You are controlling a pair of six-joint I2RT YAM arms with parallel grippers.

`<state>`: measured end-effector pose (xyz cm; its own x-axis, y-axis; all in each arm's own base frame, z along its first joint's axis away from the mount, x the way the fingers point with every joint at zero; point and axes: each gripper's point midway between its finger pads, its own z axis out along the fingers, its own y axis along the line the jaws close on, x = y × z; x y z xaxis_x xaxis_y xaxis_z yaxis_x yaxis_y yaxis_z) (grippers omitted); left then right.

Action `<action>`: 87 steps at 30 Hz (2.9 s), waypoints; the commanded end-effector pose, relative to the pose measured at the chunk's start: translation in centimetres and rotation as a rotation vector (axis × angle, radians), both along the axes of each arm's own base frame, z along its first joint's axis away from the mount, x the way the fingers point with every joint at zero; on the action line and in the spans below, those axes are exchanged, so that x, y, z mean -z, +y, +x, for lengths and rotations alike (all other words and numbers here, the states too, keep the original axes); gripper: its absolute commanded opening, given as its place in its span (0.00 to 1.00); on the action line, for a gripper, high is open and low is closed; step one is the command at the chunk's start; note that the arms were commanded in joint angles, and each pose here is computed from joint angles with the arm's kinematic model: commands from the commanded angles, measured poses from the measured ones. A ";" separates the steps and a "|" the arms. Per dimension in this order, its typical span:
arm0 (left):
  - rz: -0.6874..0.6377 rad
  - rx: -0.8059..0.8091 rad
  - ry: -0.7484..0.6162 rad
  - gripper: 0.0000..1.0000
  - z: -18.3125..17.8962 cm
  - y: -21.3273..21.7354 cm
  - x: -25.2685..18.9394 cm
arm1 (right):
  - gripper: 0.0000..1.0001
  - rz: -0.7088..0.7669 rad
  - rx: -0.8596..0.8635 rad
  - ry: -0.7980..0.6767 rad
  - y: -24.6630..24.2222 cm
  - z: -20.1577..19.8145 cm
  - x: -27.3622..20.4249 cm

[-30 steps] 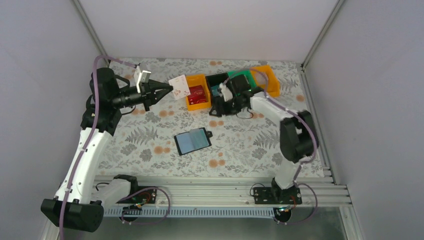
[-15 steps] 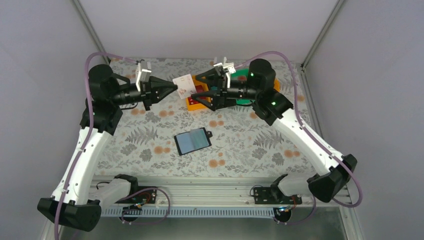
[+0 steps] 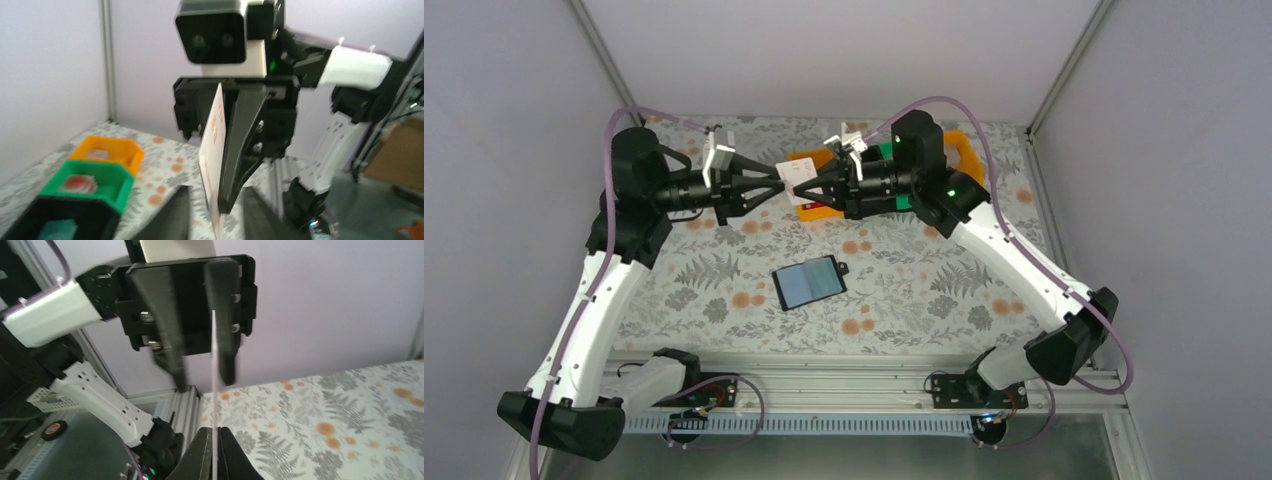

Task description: Take the credit cards out of the card holder

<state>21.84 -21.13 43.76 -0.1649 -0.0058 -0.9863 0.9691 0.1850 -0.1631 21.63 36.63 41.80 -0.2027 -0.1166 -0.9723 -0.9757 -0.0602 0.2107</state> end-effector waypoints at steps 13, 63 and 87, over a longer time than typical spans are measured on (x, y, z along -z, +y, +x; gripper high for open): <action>0.282 0.094 -0.246 0.60 -0.5 0.3 5.8 | 0.04 -0.520 0.150 -0.034 -1.5 -0.8 8.9; -0.516 0.038 -0.047 0.02 -1.6 -1.3 -20.8 | 0.64 0.833 0.143 -0.046 -5.0 -2.8 -22.4; -0.122 -0.812 0.431 1.00 11.8 7.1 3.5 | 0.04 -0.002 0.999 0.301 -13.9 25.1 5.4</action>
